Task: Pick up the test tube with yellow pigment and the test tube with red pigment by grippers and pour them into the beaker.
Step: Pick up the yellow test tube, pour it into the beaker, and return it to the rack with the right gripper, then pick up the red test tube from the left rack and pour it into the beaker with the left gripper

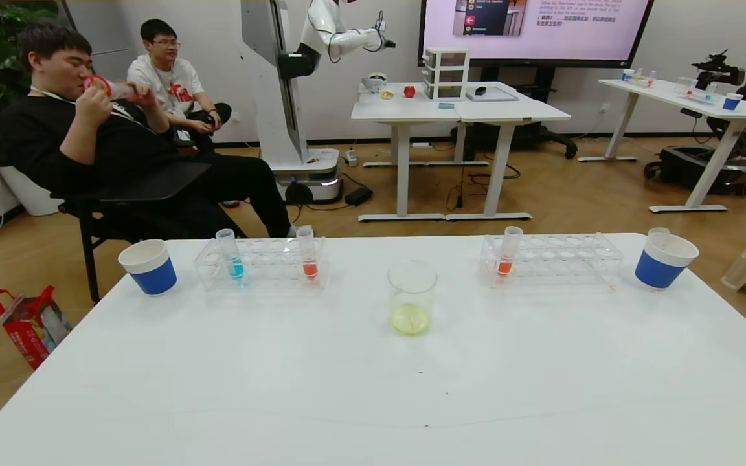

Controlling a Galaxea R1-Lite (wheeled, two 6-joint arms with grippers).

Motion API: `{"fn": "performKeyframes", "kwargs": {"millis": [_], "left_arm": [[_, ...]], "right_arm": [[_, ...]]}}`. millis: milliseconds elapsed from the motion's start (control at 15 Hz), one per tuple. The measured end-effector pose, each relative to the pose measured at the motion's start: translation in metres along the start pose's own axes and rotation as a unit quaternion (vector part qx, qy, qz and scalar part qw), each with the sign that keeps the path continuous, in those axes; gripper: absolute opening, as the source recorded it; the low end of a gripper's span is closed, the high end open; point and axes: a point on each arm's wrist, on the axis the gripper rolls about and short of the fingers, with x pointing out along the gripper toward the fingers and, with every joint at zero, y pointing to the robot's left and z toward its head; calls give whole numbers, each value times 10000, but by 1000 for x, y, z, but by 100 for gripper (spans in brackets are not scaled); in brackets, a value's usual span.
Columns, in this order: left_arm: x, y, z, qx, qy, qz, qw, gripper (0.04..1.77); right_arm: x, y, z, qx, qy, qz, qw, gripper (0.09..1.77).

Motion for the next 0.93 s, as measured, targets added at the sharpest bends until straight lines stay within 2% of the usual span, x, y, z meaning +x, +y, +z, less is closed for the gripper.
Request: {"fn": "performKeyframes", "kwargs": {"millis": [733, 933], "left_arm": [[0, 0, 1, 73, -27, -18, 10000, 175], [-5, 0, 28, 91, -334, -55, 9994, 175]], "right_arm": [[0, 0, 0, 101, -2, -16, 9999, 174], [0, 0, 0, 101, 1, -18, 9999, 174]]}}
